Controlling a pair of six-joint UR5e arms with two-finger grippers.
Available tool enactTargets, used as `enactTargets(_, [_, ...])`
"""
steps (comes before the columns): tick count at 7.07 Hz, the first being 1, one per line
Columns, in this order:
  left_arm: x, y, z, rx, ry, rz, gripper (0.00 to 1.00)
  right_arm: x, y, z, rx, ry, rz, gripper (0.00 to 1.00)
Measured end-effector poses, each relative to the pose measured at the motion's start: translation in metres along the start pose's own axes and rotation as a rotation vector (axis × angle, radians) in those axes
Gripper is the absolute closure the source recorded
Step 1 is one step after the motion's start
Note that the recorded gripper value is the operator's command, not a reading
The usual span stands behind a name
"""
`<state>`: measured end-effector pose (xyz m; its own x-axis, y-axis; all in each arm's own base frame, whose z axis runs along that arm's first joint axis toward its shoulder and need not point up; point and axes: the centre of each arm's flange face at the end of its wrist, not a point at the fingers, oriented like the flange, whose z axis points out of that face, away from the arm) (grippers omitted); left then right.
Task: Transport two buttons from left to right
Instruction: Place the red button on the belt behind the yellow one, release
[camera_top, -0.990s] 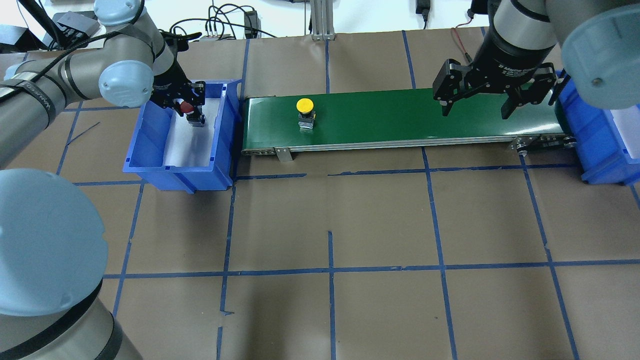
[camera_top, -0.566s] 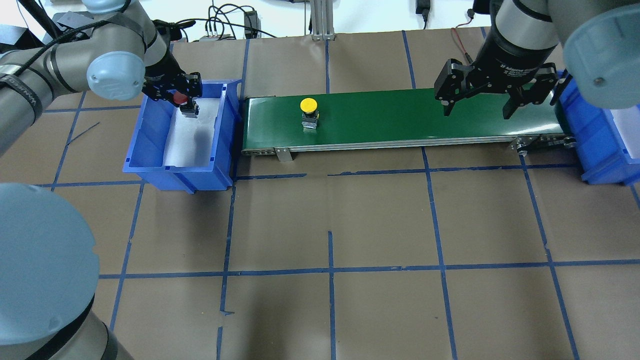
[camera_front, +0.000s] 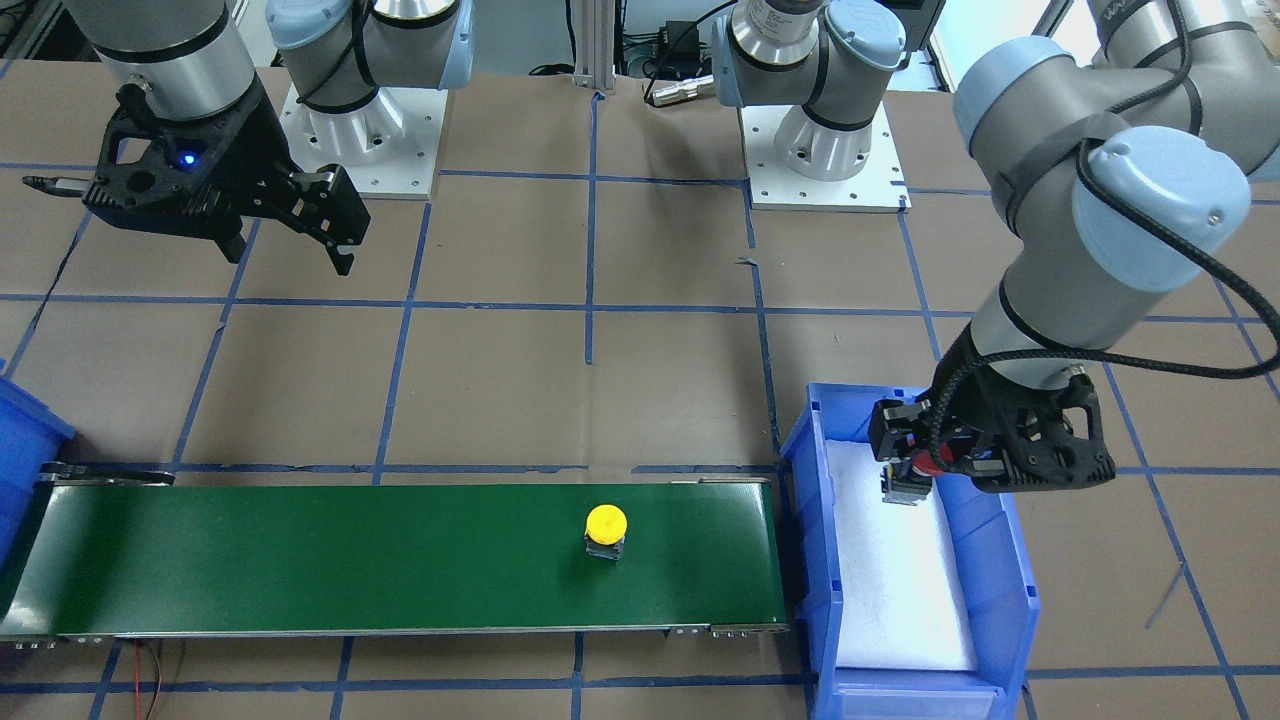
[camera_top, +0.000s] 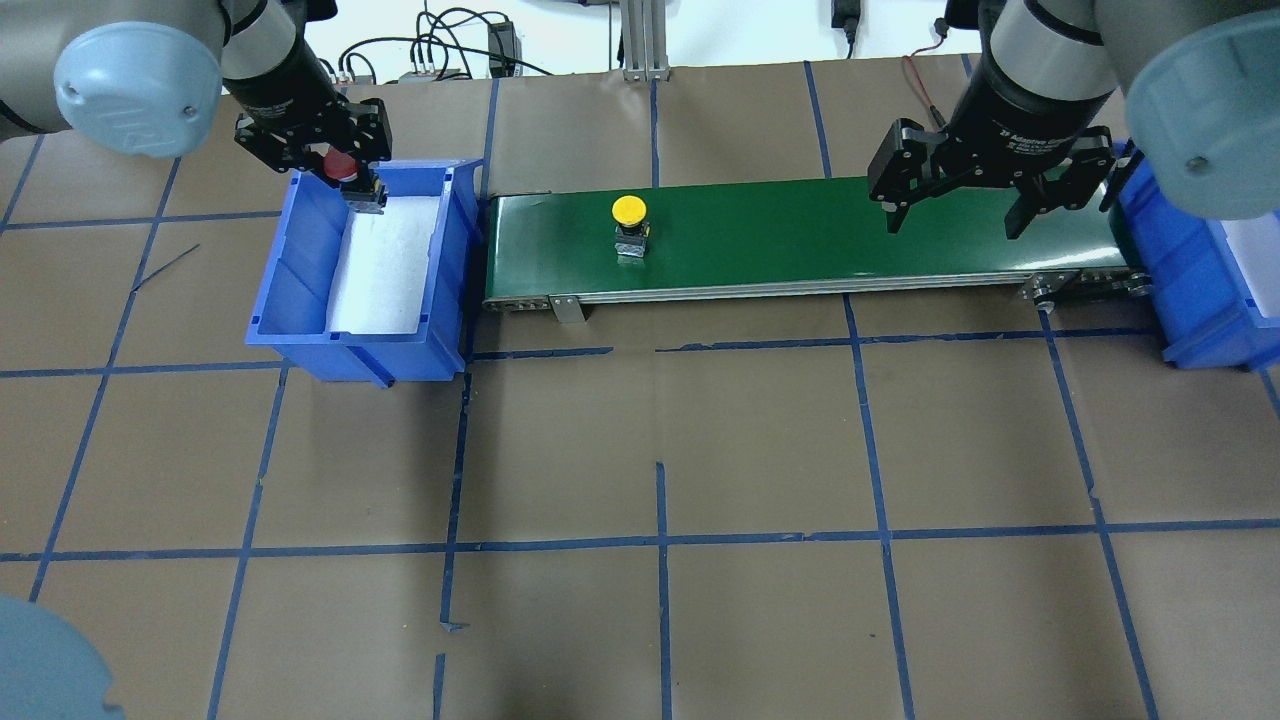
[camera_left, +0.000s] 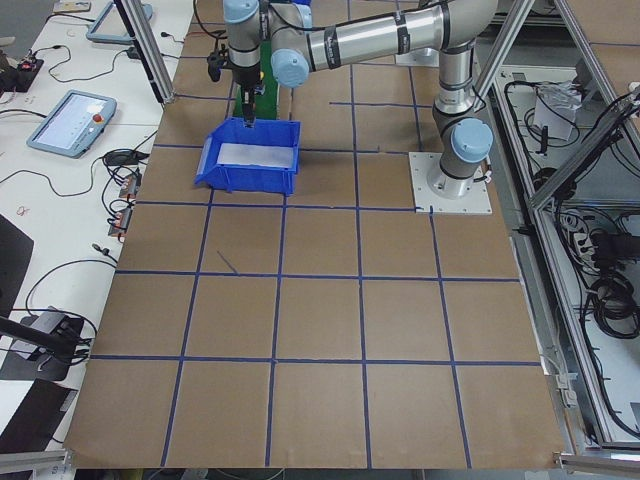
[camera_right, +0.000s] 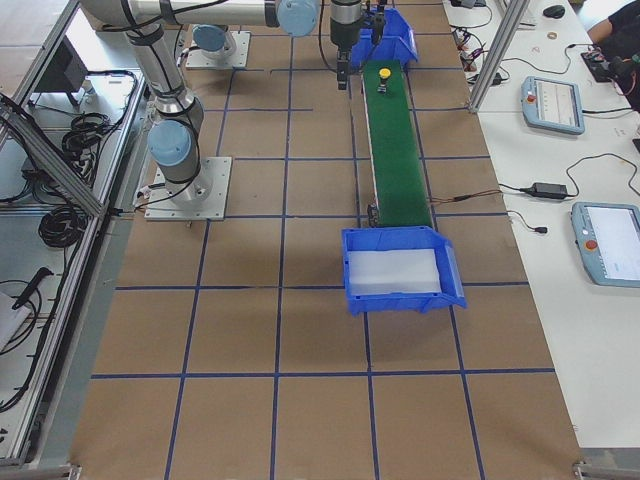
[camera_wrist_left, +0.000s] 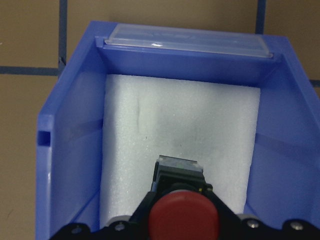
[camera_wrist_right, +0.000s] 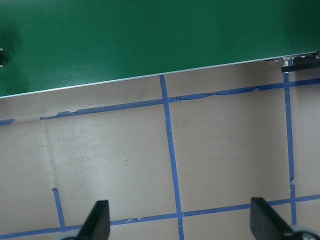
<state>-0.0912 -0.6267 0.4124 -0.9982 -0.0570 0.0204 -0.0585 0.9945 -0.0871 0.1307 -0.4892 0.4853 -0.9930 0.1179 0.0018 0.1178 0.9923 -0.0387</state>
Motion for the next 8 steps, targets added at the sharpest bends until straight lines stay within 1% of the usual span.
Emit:
enactTargets(1, [0.024, 0.004, -0.002, 0.007, 0.022, -0.002, 0.63, 0.001, 0.000, 0.000, 0.000, 0.000, 0.001, 0.00])
enactTargets(2, [0.045, 0.004, 0.004, 0.003, 0.055, -0.006, 0.62, 0.001, 0.000, 0.000, 0.000, 0.000, 0.003, 0.00])
enactTargets(3, [0.064, -0.001, 0.026, -0.010, 0.076, 0.001, 0.62, 0.001, 0.000, 0.000, 0.000, 0.000, 0.002, 0.00])
enactTargets(5, [0.096, -0.017, 0.082, -0.006, 0.104, 0.030, 0.62, 0.000, 0.000, 0.000, 0.001, 0.000, 0.000, 0.00])
enactTargets(6, [0.105, -0.021, 0.099, -0.009, 0.122, 0.035, 0.62, -0.001, 0.000, -0.001, 0.002, 0.000, -0.001, 0.00])
enactTargets(7, [0.109, -0.022, 0.111, -0.017, 0.138, 0.038, 0.61, -0.001, 0.001, -0.001, 0.002, 0.000, -0.001, 0.00])
enactTargets(8, [0.111, -0.023, 0.119, -0.024, 0.143, 0.039, 0.48, 0.000, 0.001, -0.001, 0.002, 0.000, 0.000, 0.00])
